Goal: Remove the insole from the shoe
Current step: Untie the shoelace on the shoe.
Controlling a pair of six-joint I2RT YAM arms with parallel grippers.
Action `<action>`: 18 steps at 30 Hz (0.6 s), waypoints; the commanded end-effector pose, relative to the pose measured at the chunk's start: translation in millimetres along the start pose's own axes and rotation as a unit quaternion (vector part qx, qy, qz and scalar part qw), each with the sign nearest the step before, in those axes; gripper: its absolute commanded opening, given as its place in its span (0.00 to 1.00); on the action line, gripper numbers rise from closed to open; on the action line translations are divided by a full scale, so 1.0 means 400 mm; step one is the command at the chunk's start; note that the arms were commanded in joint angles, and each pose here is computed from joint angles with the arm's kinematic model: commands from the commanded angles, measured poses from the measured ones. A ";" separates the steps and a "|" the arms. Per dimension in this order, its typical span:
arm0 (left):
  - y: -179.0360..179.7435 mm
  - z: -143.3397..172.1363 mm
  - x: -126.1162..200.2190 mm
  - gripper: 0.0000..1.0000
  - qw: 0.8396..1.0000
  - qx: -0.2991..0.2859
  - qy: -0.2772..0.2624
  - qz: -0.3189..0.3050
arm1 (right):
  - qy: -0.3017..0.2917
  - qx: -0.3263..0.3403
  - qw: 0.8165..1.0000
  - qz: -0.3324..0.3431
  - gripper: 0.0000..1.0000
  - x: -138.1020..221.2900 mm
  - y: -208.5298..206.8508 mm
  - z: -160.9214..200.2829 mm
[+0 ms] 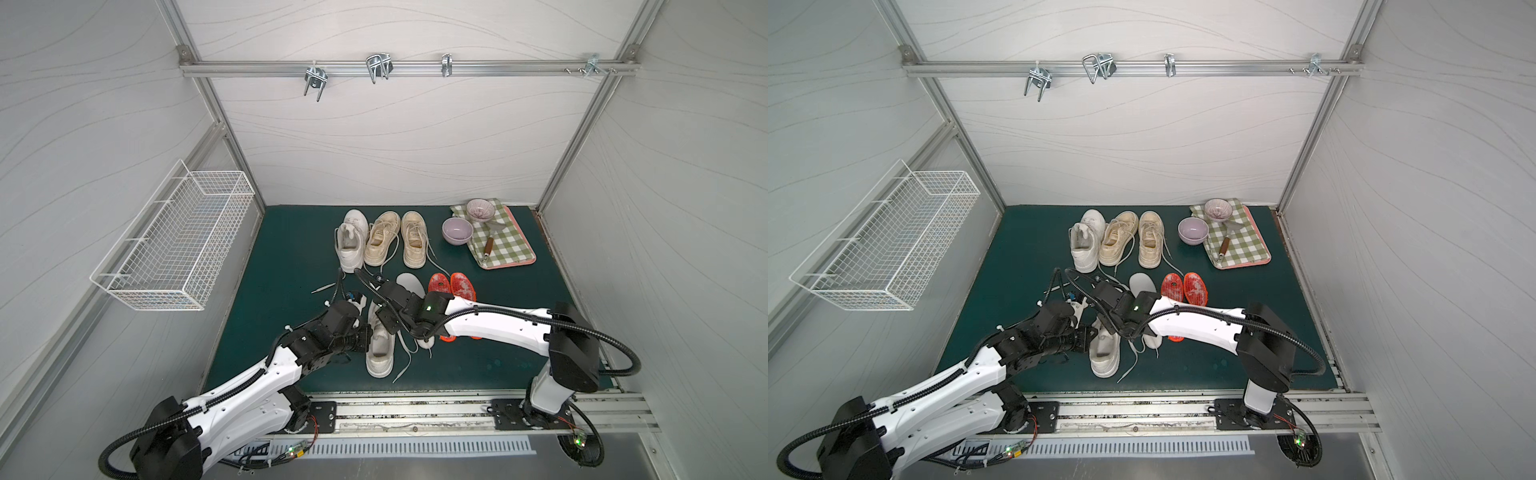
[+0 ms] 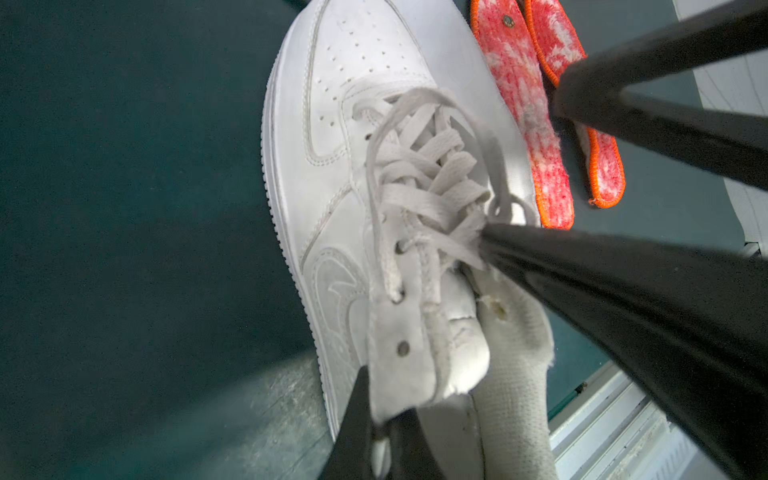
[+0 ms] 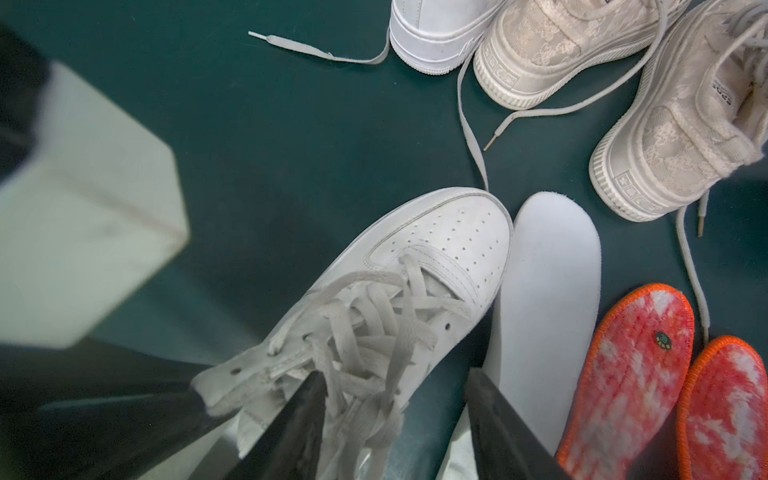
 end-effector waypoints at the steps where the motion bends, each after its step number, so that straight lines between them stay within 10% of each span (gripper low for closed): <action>1: -0.015 -0.017 0.007 0.00 1.000 -0.007 -0.008 0.016 | 0.026 0.006 0.999 0.035 0.56 -0.029 -0.015 0.023; 18: -0.019 -0.010 0.011 0.00 0.999 -0.006 -0.010 0.030 | -0.055 0.046 0.974 0.214 0.29 -0.150 -0.057 -0.051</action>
Point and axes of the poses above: each gripper's point midway between its finger pads, its own x axis back along the fingers, its own y axis along the line the jaws close on, z = x × y, the point moved 7 cm from there along x, back along the fingers, and after that the axes turned 13 degrees about -x, right-handed, at the moved point
